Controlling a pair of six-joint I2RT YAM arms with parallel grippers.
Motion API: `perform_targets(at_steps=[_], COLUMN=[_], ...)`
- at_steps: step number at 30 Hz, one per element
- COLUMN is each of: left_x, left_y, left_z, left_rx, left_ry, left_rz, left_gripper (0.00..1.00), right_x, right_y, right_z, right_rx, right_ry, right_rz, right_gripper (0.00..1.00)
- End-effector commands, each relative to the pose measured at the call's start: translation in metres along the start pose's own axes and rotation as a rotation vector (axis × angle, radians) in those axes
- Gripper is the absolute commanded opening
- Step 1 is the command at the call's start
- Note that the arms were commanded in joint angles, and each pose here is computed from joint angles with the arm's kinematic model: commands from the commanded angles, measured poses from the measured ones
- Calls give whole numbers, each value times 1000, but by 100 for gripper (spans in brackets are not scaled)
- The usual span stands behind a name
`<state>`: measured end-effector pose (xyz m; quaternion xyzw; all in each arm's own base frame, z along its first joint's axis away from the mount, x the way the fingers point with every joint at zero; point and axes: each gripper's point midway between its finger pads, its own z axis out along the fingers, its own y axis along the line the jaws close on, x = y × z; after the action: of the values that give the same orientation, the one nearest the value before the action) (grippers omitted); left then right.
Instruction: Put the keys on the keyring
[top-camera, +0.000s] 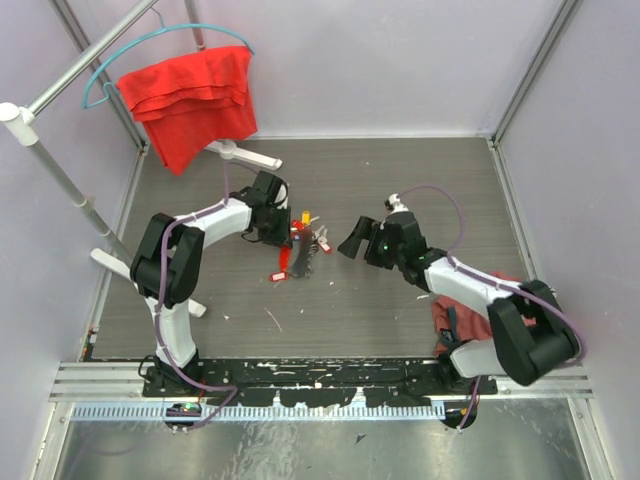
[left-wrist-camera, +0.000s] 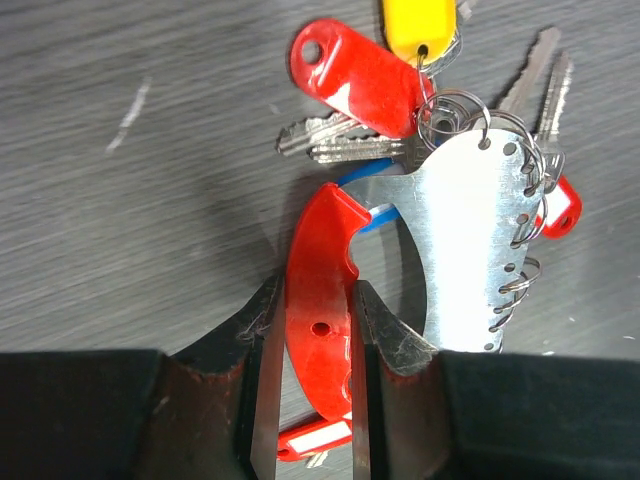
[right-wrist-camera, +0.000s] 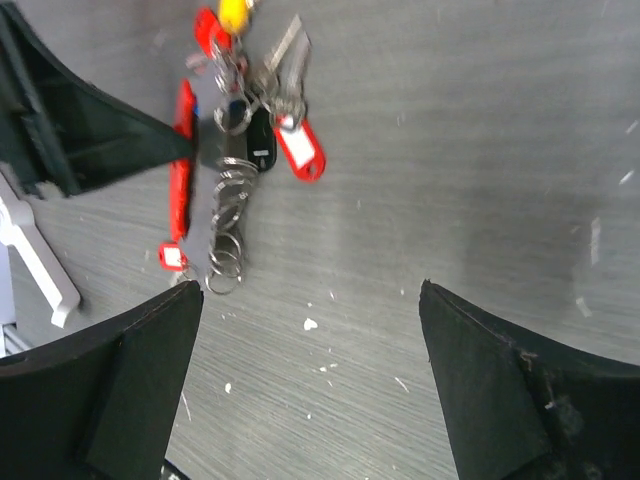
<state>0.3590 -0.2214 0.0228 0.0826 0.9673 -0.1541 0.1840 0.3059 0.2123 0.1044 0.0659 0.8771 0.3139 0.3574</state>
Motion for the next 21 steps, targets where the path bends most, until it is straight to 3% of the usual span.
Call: perform_targets(at_steps=[1,12,21], left_x=[5,11,16], left_y=[-27,-35,-42], left_z=[-3,1,-1], left_rx=[115,124,135], left_ry=[-9,4,-1], left_rz=[-30,-9,38], left_gripper=[16,16,16], right_x=[10,48,51], right_y=[34,53,53], right_z=[16,58,87], right_rx=[-146,-235,-227], right_ry=[-4,110,139], right_rz=[116,231,247], right_gripper=[94,84,58])
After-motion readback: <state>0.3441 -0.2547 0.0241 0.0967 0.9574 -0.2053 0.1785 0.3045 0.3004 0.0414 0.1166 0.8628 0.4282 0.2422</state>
